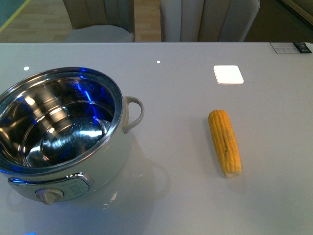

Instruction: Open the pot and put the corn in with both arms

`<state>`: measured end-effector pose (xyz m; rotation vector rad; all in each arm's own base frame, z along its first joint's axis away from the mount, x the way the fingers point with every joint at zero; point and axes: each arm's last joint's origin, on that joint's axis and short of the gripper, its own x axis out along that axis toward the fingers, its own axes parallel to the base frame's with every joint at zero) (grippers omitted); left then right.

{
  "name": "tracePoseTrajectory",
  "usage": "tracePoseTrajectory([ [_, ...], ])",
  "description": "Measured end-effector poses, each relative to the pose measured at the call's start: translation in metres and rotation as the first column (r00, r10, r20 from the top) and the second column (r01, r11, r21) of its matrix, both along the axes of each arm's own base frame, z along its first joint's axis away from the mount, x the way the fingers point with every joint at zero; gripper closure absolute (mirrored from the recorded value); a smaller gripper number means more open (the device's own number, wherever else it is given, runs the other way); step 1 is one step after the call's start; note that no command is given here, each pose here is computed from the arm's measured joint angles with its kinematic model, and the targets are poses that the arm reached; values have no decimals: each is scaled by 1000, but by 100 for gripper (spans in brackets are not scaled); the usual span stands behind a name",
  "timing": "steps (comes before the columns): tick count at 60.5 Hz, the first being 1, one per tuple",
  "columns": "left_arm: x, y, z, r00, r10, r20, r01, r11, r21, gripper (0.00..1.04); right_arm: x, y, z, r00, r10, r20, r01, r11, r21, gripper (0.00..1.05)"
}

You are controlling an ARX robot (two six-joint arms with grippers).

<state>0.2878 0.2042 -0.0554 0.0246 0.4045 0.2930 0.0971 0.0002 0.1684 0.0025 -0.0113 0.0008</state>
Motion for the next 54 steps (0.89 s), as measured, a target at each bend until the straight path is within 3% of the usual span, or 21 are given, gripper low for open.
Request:
tracePoseTrajectory([
  [14, 1, 0, -1, 1000, -2, 1, 2, 1000, 0, 62, 0, 0, 0, 1000, 0, 0, 0, 1000, 0, 9],
  [37, -4, -1, 13, 1000, -19, 3, 19, 999, 27, 5, 0, 0, 0, 1000, 0, 0, 0, 1000, 0, 9],
  [45, -9, -2, 35, 1000, -8, 30, 7, 999, 33, 7, 0, 0, 0, 1000, 0, 0, 0, 1000, 0, 9],
  [54, -19, -6, 76, 997, 6, 72, -9, 999, 31, 7, 0, 0, 0, 1000, 0, 0, 0, 1000, 0, 9],
])
